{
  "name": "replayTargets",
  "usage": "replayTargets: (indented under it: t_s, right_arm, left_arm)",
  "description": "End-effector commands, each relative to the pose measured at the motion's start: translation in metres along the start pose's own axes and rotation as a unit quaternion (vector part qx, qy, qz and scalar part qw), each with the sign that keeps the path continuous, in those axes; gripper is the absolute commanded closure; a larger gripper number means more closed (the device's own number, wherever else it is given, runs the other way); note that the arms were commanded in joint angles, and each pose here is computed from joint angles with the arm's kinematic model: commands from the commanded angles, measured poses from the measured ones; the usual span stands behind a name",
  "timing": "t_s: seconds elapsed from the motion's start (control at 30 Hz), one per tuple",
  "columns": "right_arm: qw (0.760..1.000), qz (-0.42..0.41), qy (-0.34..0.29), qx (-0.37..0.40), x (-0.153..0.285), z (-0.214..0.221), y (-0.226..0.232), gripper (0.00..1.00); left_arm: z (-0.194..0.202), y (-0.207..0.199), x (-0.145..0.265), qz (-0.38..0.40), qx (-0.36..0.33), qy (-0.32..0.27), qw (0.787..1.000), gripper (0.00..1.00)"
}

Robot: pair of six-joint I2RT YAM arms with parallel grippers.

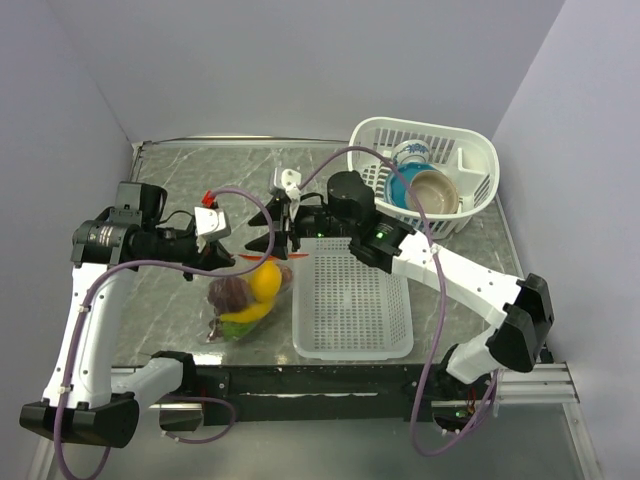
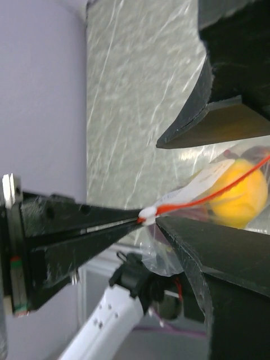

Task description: Open the zip-top bag and remove the fake food

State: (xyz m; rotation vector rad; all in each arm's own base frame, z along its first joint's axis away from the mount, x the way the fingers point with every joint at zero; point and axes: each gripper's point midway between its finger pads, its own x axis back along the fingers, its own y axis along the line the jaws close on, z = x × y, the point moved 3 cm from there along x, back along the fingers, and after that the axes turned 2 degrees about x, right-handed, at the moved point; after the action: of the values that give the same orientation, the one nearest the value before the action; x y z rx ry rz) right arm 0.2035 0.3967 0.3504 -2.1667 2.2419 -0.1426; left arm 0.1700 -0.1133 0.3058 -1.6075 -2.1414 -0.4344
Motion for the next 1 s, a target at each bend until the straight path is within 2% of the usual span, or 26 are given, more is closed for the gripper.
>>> replayTargets:
  t_s: [0.0,0.47,0.97]
  right_arm:
    - [0.998,-0.069,-0.007,-0.008,-0.007,-0.010,0.014,0.43]
    - [0.996,-0.086,0.000,-0.023,-0.021,0.002,0.014,0.61]
    - [0.996,-0.082,-0.016,-0.030,-0.036,-0.001,0.006,0.66]
  left_arm:
    - [-0.015,-0.009,0.007,0.010,-0.028,-0.026,0.999,0.99]
    - [-0.019,-0.012,0.007,0.016,-0.028,-0.036,0.999,0.99]
    - [-0.019,-0.018,0.006,0.024,-0.020,-0.045,0.998,0.99]
